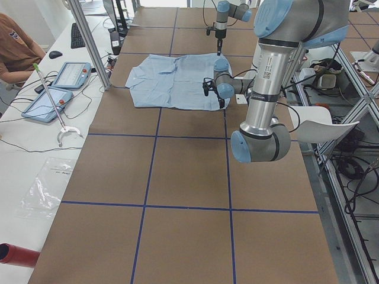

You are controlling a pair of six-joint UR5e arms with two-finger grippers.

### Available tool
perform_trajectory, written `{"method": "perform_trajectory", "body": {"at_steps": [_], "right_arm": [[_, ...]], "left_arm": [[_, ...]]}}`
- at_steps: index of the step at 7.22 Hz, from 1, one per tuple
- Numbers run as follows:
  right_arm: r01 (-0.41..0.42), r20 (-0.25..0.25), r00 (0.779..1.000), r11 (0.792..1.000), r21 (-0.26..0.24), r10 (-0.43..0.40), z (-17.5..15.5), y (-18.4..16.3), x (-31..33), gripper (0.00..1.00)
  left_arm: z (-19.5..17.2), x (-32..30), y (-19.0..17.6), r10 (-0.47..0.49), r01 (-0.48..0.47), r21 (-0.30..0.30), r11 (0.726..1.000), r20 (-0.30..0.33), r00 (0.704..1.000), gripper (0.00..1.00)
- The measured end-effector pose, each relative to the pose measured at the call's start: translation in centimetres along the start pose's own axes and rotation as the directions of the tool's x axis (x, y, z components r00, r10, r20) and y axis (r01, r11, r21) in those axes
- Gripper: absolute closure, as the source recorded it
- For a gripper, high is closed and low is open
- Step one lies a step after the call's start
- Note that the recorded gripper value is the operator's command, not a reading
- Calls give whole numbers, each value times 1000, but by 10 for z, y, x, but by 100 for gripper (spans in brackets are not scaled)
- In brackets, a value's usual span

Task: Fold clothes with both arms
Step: 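Grasp the two hem corners with both grippers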

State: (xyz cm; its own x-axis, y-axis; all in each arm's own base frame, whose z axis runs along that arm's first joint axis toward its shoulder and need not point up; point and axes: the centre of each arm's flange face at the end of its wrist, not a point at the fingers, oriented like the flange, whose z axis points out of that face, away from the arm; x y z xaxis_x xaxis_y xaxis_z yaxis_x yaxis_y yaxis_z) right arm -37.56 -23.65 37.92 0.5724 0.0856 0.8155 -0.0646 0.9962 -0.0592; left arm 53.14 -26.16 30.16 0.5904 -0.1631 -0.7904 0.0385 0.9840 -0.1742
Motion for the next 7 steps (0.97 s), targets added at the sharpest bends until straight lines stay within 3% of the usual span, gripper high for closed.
{"method": "perform_trajectory", "body": {"at_steps": [1,2,6,7], "right_arm": [[-2,1,1000,1000,3,2,-1,-1,0,100],[-4,1,1000,1000,5,4,-2,-3,1,100],[-11,1,1000,1000,10,11,-5,-7,3,100],[-12,1,1000,1000,9,12,-5,-7,3,100]], "left_arm": [[1,-2,0,-4,4,0,1000,11,1000,35],[0,-2,0,-7,7,0,1000,20,1000,39],[6,-4,3,-9,9,-6,1000,39,999,42],[9,-5,4,-7,8,-9,1000,43,999,55]]}}
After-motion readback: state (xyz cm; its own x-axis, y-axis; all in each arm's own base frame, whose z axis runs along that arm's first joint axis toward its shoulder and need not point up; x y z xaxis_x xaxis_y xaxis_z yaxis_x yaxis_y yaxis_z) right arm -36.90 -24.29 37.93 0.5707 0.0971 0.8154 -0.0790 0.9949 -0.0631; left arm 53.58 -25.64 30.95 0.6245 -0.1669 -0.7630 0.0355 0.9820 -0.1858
